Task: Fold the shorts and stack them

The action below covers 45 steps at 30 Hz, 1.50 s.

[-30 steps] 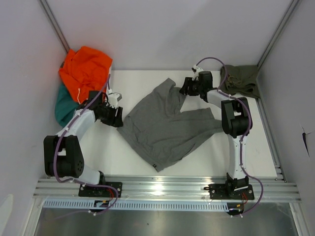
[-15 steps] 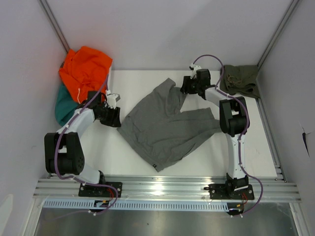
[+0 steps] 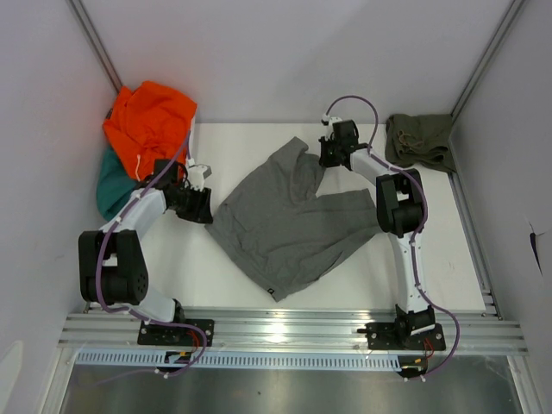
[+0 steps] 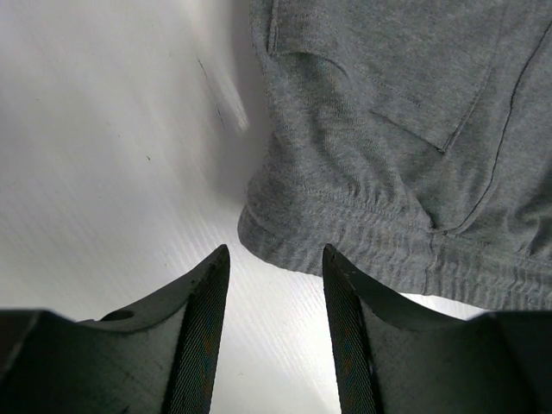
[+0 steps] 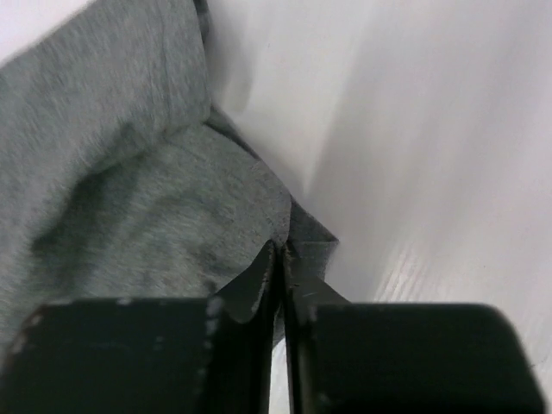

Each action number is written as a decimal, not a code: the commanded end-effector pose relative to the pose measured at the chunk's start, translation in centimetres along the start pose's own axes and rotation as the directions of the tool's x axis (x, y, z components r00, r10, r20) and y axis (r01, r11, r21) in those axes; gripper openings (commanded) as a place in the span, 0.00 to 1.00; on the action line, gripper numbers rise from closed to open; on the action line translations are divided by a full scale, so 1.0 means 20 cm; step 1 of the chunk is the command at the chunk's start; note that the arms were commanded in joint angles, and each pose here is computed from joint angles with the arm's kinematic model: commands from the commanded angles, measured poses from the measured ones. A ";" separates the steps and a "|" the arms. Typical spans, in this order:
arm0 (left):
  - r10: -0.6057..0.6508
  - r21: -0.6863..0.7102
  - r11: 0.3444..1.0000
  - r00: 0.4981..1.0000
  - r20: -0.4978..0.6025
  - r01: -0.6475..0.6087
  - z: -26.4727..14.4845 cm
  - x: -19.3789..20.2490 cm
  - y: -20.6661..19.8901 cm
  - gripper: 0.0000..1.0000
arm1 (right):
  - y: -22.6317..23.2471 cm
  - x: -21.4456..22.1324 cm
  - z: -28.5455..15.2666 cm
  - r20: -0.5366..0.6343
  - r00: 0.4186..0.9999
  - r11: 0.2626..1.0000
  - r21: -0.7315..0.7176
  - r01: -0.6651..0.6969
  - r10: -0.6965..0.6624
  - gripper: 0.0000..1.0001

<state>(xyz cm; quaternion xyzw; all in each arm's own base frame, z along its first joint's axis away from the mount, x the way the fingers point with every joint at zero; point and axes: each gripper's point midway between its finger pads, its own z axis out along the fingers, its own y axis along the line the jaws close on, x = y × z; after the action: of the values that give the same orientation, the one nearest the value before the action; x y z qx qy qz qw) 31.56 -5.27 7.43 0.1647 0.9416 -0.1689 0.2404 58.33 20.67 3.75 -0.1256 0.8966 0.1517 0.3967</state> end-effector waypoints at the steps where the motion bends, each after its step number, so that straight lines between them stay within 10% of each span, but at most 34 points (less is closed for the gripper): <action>1: -0.009 0.017 1.000 1.000 0.028 0.008 -0.02 -0.07 -0.01 0.50 | -0.01 0.03 0.01 -0.033 0.999 0.999 0.035 0.007 -0.006 0.00; 18: -0.013 0.028 1.000 1.000 0.014 0.013 0.01 -0.05 -0.01 0.48 | -0.41 0.01 -0.18 0.162 0.868 0.864 0.117 -0.490 0.470 0.00; 45: -0.019 0.066 0.998 1.000 0.018 0.018 0.08 -0.32 0.06 0.72 | -0.46 0.09 -0.28 0.195 0.891 0.865 0.225 -0.447 0.410 0.03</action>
<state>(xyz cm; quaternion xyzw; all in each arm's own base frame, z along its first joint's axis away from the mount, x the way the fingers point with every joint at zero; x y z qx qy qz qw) 37.19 -6.12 8.91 0.1636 0.9346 -0.1969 0.2469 56.79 9.89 2.95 0.1489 0.8885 0.1251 0.4157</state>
